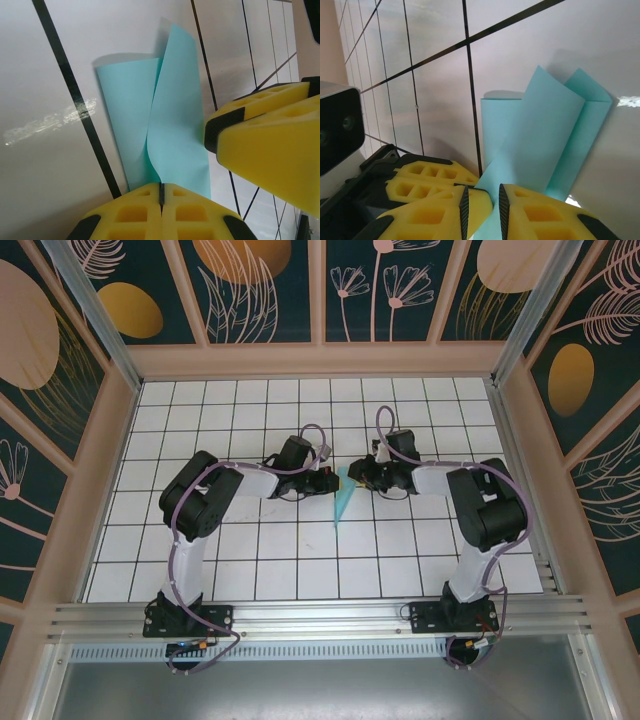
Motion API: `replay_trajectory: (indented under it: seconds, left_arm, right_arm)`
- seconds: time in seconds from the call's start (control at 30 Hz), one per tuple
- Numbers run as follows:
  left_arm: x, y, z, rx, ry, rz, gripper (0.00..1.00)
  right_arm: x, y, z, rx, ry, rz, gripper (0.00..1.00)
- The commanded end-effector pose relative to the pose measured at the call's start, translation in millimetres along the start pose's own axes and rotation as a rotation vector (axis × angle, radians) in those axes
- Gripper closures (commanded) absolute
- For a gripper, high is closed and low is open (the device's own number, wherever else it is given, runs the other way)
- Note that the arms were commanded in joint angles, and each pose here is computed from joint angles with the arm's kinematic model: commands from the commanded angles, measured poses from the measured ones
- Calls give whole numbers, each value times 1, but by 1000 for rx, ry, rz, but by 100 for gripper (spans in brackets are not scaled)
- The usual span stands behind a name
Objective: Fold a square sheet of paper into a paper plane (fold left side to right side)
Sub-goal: Fold the wing for the fifth time at the center of the table.
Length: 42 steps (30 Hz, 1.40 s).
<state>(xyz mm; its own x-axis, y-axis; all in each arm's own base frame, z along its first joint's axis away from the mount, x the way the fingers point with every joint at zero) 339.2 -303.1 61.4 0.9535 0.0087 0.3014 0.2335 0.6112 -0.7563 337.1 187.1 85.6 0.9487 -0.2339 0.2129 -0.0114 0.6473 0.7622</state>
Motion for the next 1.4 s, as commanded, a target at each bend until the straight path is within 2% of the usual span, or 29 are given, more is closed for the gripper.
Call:
replay_trajectory:
  seconds: [0.0,0.83,1.0,1.13,1.23,1.37]
  left_arm:
    - [0,22,-5,105,-15,16,100]
    - [-2,39,-2,177,-41,60,100]
    - [-1,35,0,160,-45,56,100]
    - [3,25,7,130,-60,49,93]
    - [7,18,17,129,-84,41,80]
    - [8,10,39,138,-125,40,70]
  right_arm:
    - [6,6,-5,21,-10,21,74]
    - [2,-8,-18,-60,22,17,74]
    - [-1,-17,-20,-121,41,-15,74]
    - [-5,-27,-22,-188,65,-53,74]
    - [-8,-32,-23,-212,76,-71,74]
    - [-11,-36,-24,-226,82,-77,74]
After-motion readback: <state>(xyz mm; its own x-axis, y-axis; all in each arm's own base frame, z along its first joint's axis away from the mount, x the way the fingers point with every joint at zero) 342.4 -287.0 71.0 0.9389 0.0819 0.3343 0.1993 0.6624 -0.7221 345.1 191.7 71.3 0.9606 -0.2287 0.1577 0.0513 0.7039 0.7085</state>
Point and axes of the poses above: each hand's point on the last joint's axis, 136 mm out from that joint toward the fingers, its own z axis back along the fingers, its own y axis along the line the jaws close on, x = y × z, the point moved 7 cm from there along z, back along the fingers, and after that the axes turned 2 degrees about z, right-handed, at the moved point
